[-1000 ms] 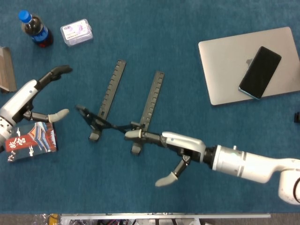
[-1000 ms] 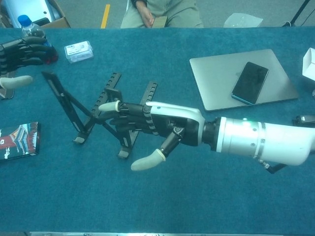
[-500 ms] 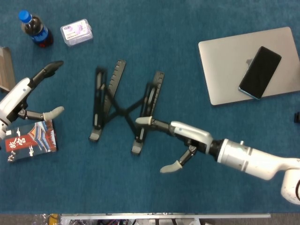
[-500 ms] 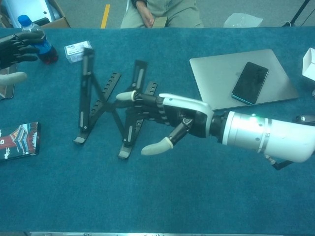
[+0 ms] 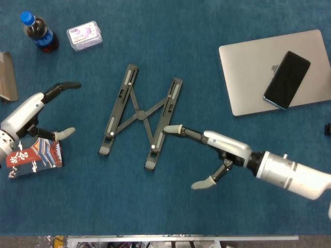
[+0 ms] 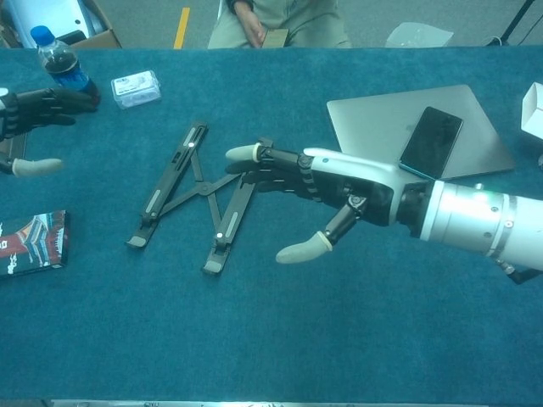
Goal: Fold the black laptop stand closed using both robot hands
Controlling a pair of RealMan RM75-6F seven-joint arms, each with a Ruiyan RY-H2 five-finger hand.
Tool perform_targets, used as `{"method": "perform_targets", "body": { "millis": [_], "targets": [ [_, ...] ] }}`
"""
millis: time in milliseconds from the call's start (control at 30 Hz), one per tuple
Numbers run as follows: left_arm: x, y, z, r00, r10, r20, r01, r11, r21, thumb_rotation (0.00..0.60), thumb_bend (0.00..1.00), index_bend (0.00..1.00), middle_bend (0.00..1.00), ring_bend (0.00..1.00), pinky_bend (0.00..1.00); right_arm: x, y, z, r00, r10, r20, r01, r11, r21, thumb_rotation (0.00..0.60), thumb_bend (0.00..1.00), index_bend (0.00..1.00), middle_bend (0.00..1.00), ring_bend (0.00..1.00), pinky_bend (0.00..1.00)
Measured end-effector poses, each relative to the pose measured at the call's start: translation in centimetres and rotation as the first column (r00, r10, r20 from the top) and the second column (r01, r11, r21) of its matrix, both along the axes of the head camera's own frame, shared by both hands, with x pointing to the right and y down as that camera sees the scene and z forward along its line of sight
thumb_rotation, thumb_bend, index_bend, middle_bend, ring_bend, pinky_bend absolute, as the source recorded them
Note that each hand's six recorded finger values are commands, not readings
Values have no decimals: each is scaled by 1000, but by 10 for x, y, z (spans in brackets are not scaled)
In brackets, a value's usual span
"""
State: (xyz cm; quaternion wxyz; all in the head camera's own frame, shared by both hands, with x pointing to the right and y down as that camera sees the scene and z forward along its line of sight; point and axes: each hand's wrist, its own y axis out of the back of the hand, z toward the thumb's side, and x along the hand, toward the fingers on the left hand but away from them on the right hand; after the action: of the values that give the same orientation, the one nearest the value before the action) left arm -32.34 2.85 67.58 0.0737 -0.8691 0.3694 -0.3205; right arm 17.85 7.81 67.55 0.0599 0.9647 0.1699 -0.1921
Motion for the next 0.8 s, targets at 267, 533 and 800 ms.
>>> {"method": "perform_targets", "body": {
  "millis": [267, 533, 800],
  "targets": [
    [7, 1, 12, 986, 81, 149, -88, 995, 42, 600, 280, 173, 228, 153, 44, 16, -10, -1, 994, -27, -111, 45, 986, 163, 600, 92, 0, 59, 0, 32],
    [17, 4, 23, 954, 148, 259, -170, 983, 63, 600, 280, 206, 266, 170, 44, 27, -20, 1, 974, -43, -221, 118, 933, 339, 600, 92, 0, 59, 0, 32],
    [32, 7, 33, 914, 193, 356, -237, 968, 84, 600, 280, 209, 293, 192, 44, 38, -33, 11, 910, -39, -414, 285, 783, 553, 600, 91, 0, 59, 0, 32]
  ]
}}
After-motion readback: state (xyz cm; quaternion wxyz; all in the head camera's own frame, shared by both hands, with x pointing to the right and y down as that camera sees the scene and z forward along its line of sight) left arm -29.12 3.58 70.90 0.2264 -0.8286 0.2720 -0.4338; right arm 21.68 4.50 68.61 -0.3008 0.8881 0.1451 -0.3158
